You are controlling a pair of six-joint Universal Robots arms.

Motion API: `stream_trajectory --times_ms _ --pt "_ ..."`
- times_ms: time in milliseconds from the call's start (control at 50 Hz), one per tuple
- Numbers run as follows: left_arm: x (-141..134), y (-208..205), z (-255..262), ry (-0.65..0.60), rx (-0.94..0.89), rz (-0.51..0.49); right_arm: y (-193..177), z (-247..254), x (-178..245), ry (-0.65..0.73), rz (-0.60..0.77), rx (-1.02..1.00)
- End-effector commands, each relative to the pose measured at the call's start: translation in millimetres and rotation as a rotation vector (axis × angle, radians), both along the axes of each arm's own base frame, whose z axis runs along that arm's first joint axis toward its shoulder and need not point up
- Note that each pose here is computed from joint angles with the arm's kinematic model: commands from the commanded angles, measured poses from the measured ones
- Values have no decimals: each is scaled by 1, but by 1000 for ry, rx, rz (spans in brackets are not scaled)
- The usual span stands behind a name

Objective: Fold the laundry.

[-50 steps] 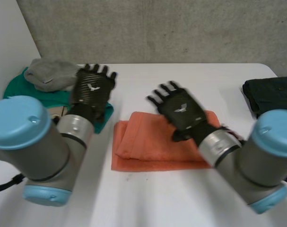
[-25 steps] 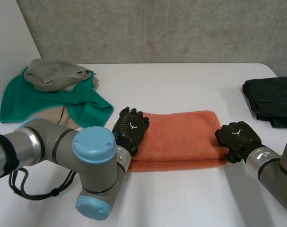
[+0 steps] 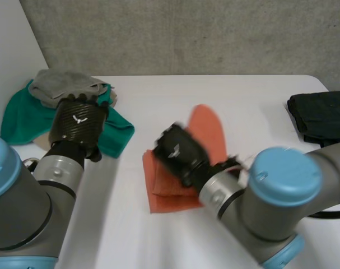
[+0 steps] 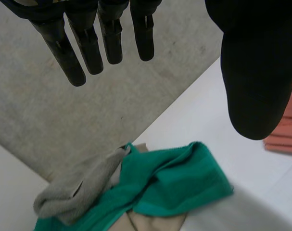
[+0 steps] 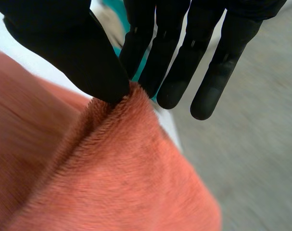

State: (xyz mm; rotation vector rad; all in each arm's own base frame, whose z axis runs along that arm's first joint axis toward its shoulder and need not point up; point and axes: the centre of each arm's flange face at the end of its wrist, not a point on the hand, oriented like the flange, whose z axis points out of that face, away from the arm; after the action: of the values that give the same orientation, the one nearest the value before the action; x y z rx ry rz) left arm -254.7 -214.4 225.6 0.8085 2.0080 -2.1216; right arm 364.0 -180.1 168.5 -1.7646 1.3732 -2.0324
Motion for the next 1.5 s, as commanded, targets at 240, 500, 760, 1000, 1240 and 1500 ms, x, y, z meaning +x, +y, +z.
stream_trajectory --times_ms 240,500,760,1000,1240,1500 --pt "-68 -15 10 96 -44 -186 -74 59 -63 -590 -344 525" --pt "-143 -20 -43 120 81 -381 -114 24 -102 -442 -602 758" --pt "-137 -28 -95 -31 260 -239 -129 -4 -87 -386 -563 855" --pt "-106 5 -93 -161 321 -54 -119 -34 -59 -266 -468 971" --pt "-95 13 -95 -190 336 -24 -113 -41 -52 -153 -472 853" --pt "-95 14 -30 -55 228 -58 -95 31 -57 -214 -410 679"
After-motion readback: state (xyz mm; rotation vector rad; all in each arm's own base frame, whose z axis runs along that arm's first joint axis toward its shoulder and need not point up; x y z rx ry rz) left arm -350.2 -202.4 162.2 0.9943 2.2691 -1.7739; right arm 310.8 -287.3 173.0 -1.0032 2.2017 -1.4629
